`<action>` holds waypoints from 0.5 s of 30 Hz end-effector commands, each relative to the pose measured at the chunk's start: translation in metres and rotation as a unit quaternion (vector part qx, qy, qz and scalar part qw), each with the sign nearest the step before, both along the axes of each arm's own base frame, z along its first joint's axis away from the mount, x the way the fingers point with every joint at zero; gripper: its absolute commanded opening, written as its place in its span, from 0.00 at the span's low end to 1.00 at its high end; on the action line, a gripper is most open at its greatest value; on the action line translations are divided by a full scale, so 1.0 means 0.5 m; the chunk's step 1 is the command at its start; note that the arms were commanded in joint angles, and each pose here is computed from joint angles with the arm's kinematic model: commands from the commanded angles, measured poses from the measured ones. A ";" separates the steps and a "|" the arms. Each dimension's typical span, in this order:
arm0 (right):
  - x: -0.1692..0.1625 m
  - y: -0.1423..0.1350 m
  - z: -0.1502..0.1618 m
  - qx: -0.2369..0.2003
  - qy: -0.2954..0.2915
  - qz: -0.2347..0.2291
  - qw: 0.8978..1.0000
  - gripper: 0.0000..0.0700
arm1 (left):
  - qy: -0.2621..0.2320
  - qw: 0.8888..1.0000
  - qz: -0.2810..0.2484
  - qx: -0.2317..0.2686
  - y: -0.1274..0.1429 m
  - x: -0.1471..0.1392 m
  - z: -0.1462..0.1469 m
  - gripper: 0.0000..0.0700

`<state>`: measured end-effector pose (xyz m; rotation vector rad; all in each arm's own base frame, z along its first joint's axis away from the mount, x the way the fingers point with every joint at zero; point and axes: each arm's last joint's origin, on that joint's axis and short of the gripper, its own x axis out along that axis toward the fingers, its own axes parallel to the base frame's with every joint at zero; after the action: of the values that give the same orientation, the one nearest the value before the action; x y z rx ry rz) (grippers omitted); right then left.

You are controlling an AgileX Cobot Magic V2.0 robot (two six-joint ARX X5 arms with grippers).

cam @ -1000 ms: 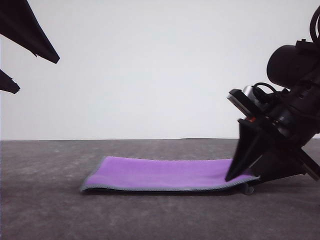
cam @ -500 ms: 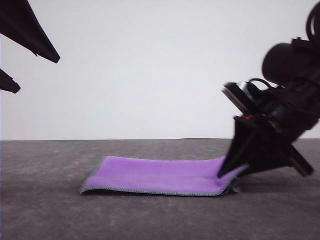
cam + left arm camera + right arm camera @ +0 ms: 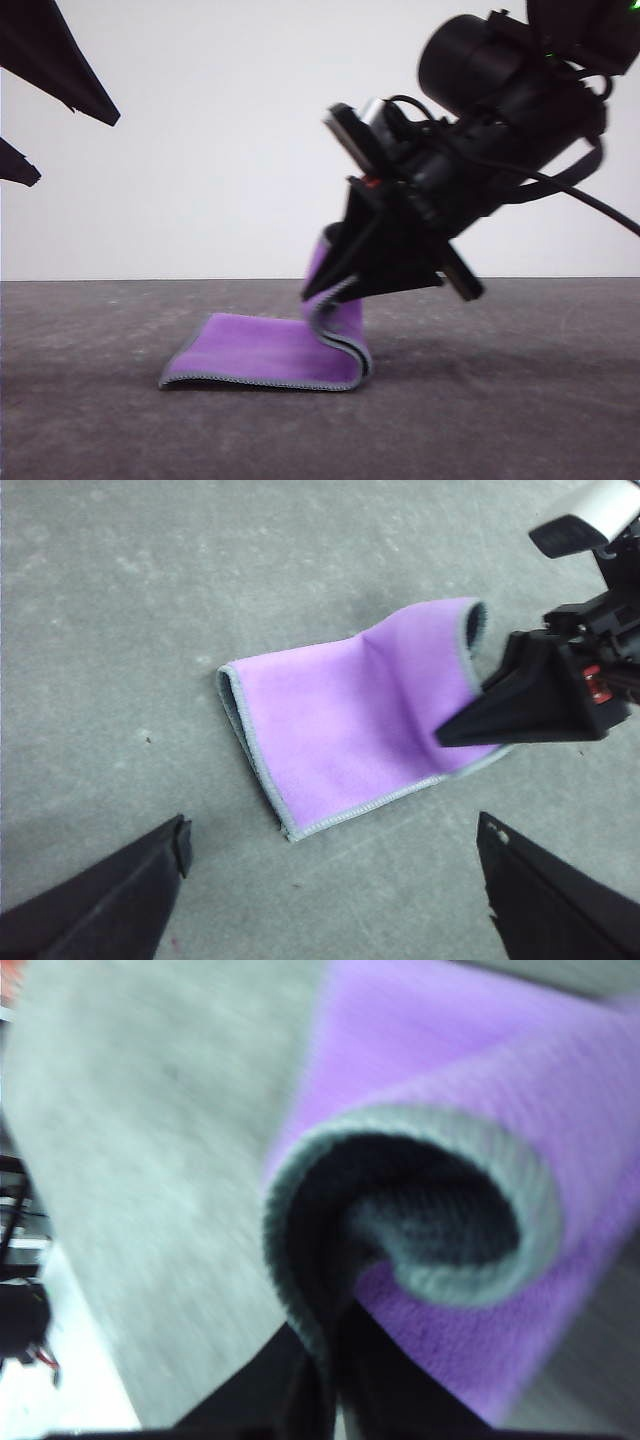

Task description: Fold clothes

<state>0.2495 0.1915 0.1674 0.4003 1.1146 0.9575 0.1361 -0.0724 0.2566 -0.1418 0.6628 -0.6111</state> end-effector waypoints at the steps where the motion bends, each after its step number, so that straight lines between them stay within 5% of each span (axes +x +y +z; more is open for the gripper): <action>1: 0.005 0.016 -0.006 0.007 0.012 -0.006 1.000 0.01 | -0.008 1.000 0.000 -0.005 -0.002 0.003 0.009 0.79; 15: 0.044 0.104 -0.008 0.025 0.007 0.023 0.999 0.06 | -0.005 1.000 0.000 -0.003 -0.002 0.002 0.008 0.79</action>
<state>0.2698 0.2381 0.1654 0.4177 1.1105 1.0205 0.1361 -0.0723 0.2565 -0.1416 0.6643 -0.6108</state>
